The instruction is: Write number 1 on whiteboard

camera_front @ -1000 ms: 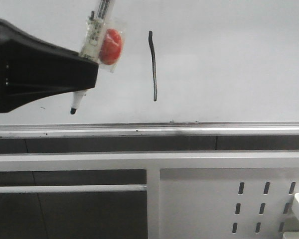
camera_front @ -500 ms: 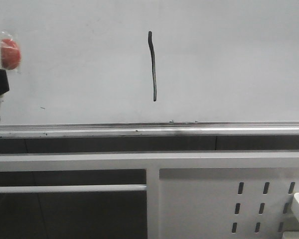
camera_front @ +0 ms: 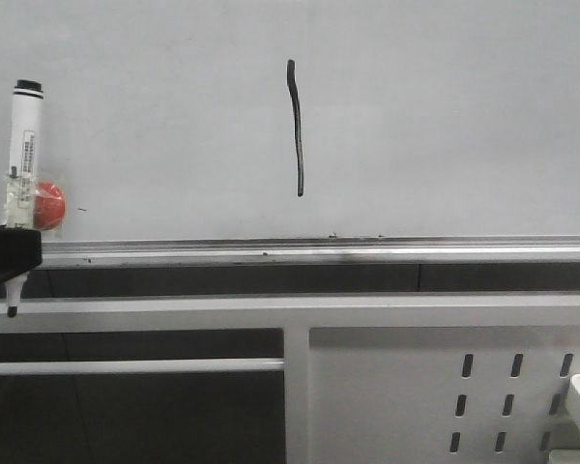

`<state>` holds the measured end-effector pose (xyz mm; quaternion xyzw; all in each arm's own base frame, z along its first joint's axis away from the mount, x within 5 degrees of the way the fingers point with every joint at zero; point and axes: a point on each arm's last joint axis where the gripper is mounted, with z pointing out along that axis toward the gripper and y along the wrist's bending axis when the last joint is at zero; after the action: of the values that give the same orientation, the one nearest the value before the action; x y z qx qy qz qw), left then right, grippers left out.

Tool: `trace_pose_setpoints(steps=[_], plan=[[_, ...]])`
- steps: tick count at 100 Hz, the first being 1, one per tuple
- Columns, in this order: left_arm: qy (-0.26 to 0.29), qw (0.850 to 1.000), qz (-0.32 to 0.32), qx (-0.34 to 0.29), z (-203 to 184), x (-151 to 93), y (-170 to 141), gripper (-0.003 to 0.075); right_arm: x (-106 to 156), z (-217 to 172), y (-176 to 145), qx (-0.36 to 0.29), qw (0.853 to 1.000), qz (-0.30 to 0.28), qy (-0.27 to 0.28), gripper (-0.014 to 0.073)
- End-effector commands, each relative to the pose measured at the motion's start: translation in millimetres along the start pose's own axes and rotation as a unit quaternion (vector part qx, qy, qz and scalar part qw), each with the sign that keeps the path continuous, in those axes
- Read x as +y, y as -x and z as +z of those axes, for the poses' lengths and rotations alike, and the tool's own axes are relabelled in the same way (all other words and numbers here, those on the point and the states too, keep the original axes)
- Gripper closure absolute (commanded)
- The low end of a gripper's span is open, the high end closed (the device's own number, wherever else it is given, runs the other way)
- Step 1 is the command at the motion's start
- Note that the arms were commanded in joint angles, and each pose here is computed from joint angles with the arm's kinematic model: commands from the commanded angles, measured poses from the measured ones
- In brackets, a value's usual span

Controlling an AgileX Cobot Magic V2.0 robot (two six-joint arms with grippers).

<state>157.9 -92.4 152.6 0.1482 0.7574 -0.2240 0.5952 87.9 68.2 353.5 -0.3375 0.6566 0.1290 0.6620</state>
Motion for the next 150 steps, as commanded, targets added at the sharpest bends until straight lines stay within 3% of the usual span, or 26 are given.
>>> trace_pose_setpoints(steps=[1, 33, 113, 123, 138, 150], plan=[[-0.021, 0.989, -0.001, -0.146, 4, -5, 34, 0.074, -7, -3, 16, -0.055, 0.998, 0.0, -0.026, 0.0654], [-0.032, 0.982, 0.003, -0.187, 22, -8, 54, 0.074, -7, -3, 17, -0.056, 0.998, 0.0, -0.026, 0.0654], [-0.011, 0.983, -0.013, -0.181, 36, -3, 53, 0.0736, -7, -3, 17, -0.056, 0.998, 0.0, -0.026, 0.0654], [-0.019, 0.984, -0.009, -0.179, 36, -5, 52, 0.0652, -7, -3, 17, -0.056, 0.998, 0.0, -0.026, 0.0654], [-0.017, 0.984, -0.01, -0.18, 36, -5, 53, 0.0385, -7, -3, 16, -0.055, 0.998, 0.0, -0.026, 0.0654], [-0.016, 0.983, -0.011, -0.18, 36, -4, 53, 0.0351, -7, -3, 16, -0.055, 0.998, 0.0, -0.026, 0.0654]])
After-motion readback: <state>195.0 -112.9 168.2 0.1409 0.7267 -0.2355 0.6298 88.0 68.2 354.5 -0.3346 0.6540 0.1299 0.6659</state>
